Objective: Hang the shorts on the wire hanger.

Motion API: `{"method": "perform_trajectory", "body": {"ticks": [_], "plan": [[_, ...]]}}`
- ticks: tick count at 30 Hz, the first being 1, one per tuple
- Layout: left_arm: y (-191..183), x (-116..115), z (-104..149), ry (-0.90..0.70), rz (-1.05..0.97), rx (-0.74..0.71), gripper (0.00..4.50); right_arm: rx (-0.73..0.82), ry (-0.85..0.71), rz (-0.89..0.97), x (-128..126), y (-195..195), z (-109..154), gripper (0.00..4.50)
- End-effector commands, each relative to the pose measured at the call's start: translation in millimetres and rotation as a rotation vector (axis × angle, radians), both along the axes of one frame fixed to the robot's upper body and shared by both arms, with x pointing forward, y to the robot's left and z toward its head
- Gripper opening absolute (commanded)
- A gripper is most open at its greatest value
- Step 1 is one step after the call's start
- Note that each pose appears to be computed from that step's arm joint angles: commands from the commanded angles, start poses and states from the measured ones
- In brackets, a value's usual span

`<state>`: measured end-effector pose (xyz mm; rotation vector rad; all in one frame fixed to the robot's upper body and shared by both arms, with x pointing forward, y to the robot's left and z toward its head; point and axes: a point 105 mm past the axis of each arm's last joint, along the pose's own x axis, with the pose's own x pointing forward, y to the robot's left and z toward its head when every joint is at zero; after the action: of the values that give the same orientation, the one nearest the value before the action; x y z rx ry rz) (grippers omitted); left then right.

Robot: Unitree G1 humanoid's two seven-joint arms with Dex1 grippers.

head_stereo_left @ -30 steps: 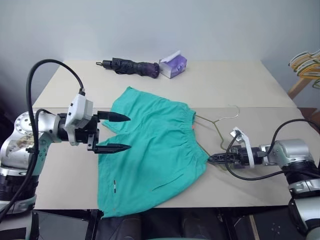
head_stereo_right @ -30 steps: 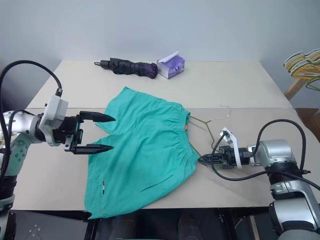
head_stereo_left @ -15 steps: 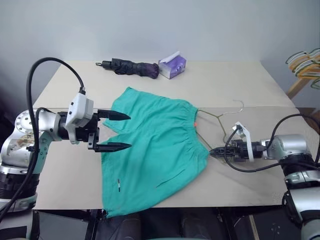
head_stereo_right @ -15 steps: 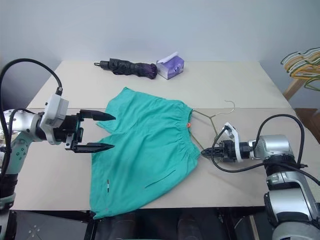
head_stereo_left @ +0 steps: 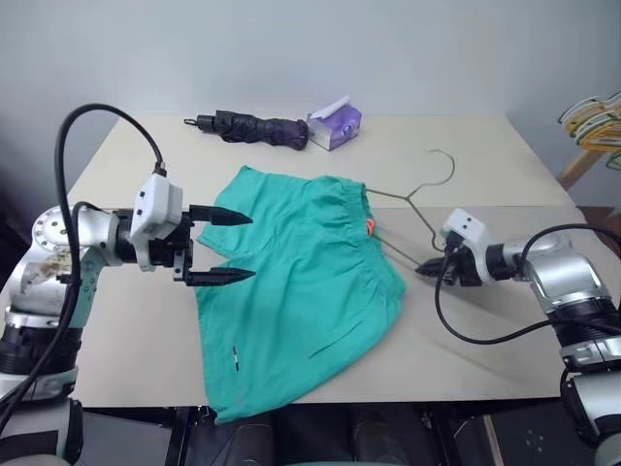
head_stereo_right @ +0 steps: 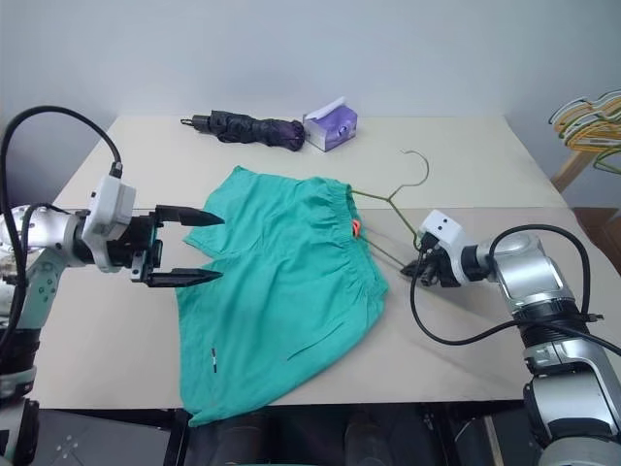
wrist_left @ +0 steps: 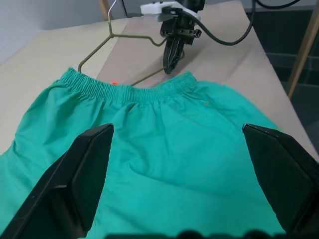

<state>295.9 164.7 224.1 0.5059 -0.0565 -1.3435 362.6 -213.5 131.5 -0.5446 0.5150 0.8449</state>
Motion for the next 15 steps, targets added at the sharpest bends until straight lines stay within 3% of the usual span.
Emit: {"method": "perform_trajectory", "body": {"ticks": [1, 5, 10, 15], "plan": [[2.7, 12.0, 14.0, -0.103, 0.013, 0.027, 4.48, -0.131, -0.269, 0.085, 5.1, 10.0, 60.3, 0.00], [6.1, 29.3, 30.3, -0.204, 0.023, 0.058, 4.48, -0.224, -0.333, 0.197, -8.5, 31.4, 75.6, 0.00], [2.1, 40.3, 48.3, -0.272, -0.027, 0.072, 4.48, -0.234, -0.292, 0.292, -29.5, 56.2, 78.4, 0.00], [-14.7, 43.9, 41.4, -0.288, -0.139, 0.138, 4.48, -0.218, -0.243, 0.357, -43.8, 73.1, 81.1, 0.00]]}}
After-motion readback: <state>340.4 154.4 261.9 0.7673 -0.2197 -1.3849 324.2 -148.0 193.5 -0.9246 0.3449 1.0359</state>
